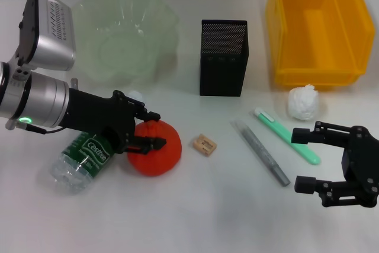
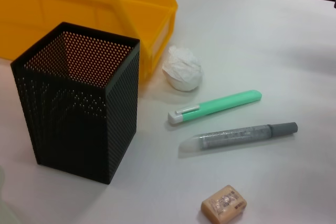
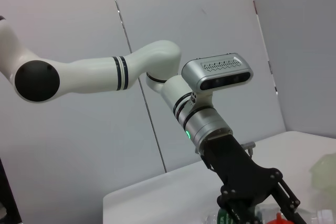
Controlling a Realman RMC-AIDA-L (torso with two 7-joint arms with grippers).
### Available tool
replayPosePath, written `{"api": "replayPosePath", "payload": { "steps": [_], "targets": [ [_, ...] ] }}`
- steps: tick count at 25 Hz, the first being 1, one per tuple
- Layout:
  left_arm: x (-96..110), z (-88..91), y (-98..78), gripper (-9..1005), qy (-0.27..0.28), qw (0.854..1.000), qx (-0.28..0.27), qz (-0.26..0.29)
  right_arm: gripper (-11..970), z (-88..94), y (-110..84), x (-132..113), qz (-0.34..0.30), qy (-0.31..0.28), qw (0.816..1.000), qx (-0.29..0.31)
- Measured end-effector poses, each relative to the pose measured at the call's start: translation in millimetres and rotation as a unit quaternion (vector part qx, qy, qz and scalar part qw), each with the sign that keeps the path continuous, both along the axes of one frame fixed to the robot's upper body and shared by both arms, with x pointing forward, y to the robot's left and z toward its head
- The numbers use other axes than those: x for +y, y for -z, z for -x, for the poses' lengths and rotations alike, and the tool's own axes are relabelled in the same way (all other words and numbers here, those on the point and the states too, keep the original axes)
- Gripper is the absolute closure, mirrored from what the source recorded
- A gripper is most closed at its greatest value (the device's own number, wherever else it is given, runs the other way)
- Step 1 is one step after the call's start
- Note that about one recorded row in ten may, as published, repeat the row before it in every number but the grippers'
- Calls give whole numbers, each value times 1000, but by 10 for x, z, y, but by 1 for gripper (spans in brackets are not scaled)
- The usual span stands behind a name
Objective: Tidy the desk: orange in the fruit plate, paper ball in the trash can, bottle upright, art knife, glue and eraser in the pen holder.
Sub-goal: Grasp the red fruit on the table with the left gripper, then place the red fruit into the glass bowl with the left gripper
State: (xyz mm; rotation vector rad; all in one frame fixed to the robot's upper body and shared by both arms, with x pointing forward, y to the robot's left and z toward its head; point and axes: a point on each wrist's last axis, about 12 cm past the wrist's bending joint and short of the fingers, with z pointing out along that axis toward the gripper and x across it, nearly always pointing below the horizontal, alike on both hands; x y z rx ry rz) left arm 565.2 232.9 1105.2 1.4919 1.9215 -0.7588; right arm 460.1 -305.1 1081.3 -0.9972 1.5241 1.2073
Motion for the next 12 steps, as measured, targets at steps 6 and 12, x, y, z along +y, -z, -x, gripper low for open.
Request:
{"api": "replayPosePath", "payload": {
  "steps": [6, 12],
  "targets": [
    [1, 4, 2, 414, 1, 1000, 0, 0, 120, 9, -2, 0, -2, -2, 1000, 2],
    [0, 31, -34, 667, 7, 1000, 5, 18, 120, 10, -3, 0, -3, -2, 1000, 4]
  ]
}}
